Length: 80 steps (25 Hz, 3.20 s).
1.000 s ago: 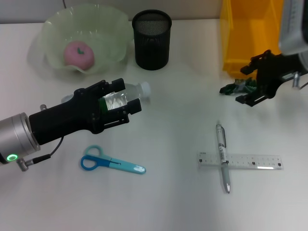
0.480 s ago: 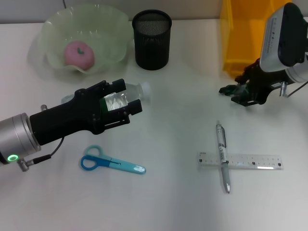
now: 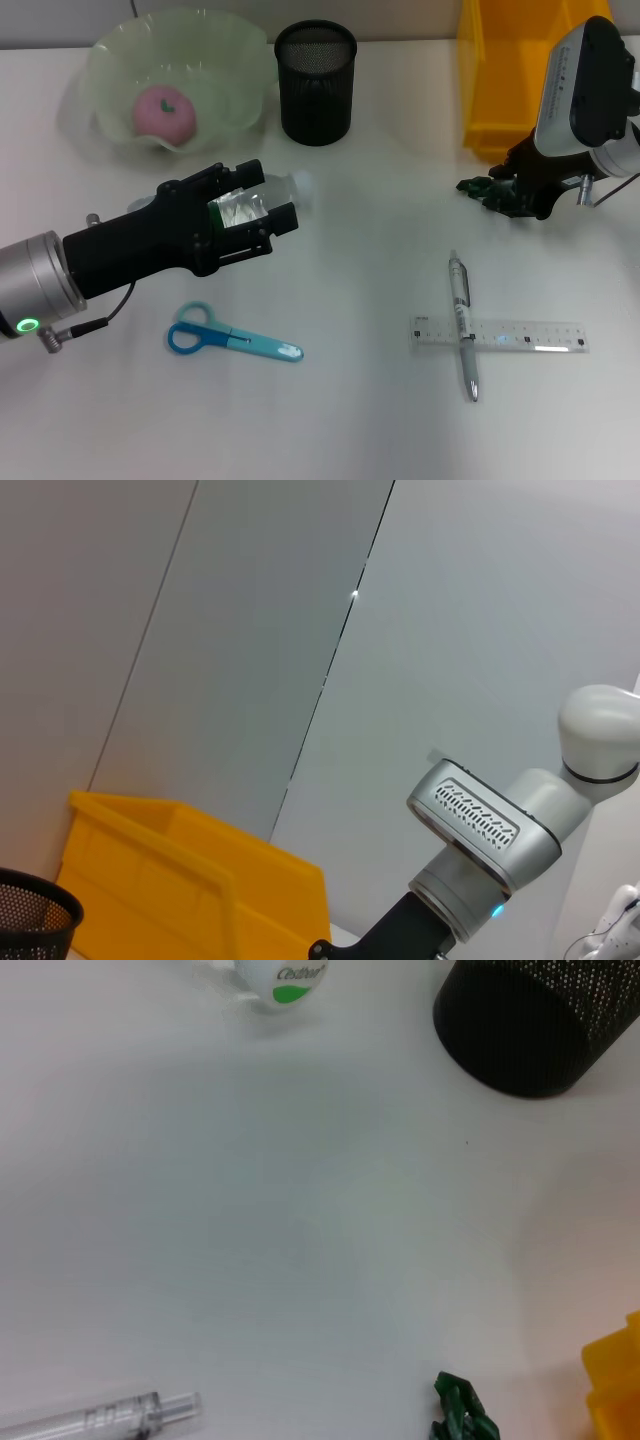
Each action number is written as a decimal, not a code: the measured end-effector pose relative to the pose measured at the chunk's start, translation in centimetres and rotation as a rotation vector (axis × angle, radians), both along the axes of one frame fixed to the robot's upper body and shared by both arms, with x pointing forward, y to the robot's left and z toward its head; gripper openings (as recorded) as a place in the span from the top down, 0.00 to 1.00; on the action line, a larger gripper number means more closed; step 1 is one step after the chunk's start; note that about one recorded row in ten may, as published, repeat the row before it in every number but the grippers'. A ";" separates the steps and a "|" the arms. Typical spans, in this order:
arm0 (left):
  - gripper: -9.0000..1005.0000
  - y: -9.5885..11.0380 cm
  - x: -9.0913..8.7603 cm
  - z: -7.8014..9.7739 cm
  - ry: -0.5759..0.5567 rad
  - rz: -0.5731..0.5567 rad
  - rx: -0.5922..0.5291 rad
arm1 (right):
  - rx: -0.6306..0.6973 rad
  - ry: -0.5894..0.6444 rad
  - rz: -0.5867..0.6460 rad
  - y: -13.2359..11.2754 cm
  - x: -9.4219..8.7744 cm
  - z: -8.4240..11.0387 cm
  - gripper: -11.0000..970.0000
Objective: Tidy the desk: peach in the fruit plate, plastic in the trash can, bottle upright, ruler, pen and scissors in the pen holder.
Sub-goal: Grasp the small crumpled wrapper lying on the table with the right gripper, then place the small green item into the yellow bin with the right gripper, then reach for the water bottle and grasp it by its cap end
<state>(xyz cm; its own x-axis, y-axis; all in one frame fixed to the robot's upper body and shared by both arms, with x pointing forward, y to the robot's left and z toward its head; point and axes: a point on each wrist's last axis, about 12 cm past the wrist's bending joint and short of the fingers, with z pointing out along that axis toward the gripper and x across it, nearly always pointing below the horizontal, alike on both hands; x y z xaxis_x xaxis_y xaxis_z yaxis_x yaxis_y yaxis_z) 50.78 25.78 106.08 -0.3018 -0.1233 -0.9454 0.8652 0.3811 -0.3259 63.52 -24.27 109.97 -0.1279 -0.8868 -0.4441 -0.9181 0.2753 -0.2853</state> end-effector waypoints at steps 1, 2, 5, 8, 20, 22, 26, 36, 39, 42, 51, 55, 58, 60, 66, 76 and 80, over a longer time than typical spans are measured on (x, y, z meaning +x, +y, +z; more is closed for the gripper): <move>0.16 0.0 0.0 0.0 0.000 -0.001 -0.001 | 0.000 0.000 0.000 0.0 0.0 0.0 0.59; 0.16 0.0 0.0 0.0 0.001 -0.001 -0.002 | 0.000 -0.001 -0.001 0.0 0.0 0.0 0.60; 0.16 -0.1 0.0 0.1 0.002 -0.003 -0.004 | 0.008 -0.004 -0.003 -0.1 0.0 0.1 0.64; 0.16 -0.1 0.1 0.1 0.001 -0.003 -0.004 | 0.034 0.005 0.004 0.1 -0.1 0.6 0.75; 0.16 0.4 0.2 0.3 -0.004 0.012 -0.009 | 0.586 -0.094 -0.080 -2.9 -2.0 6.7 0.91; 0.16 0.4 0.2 0.3 -0.004 0.011 -0.008 | 0.655 -0.175 -0.184 -4.2 -1.6 7.2 0.91; 0.16 0.5 0.3 0.4 -0.006 0.010 -0.007 | 0.676 -0.274 -0.354 -5.5 -0.4 7.2 0.92; 0.16 0.4 0.4 0.5 -0.007 0.005 -0.007 | 0.656 -0.348 -0.589 -5.8 2.3 6.1 0.84; 0.16 0.4 0.3 0.4 -0.005 0.006 -0.007 | 0.652 -0.343 -0.593 -5.6 2.5 6.0 0.75; 0.16 0.5 0.3 0.4 -0.005 0.007 -0.006 | 0.656 -0.352 -0.601 -5.6 2.5 6.0 0.63; 0.16 0.6 0.7 0.8 -0.020 0.006 -0.003 | 0.972 -0.331 -0.628 -7.0 0.5 7.0 0.34; 0.16 0.7 1.2 1.1 -0.030 0.020 0.000 | 1.163 -0.172 -0.465 -7.2 -2.9 7.2 0.26; 0.16 0.9 1.7 1.3 -0.036 0.030 0.009 | 1.177 -0.026 -0.231 -6.5 -5.9 6.7 0.23; 0.16 1.0 2.1 1.4 -0.036 0.033 0.022 | 1.160 0.000 -0.187 -6.4 -6.5 6.5 0.20; 0.16 1.1 3.1 1.7 -0.026 0.029 0.068 | 1.039 0.041 -0.089 -5.7 -8.9 3.1 0.17; 0.16 0.8 5.7 3.3 -0.032 -0.014 0.219 | 0.833 -0.023 -0.135 -5.1 -11.0 -3.6 0.17; 0.16 -0.4 7.7 4.2 -0.021 -0.044 0.351 | 0.807 -0.031 -0.135 -4.8 -11.1 -4.5 0.17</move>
<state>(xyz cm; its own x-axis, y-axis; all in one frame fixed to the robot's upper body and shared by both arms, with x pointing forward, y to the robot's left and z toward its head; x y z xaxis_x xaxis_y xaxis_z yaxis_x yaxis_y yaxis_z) 58.44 25.36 110.31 -0.2801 0.2228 -0.9337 0.8882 0.4291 -0.1641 52.46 -29.05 105.51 -0.1876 -0.2704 -0.9443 -0.8572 0.5145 0.0230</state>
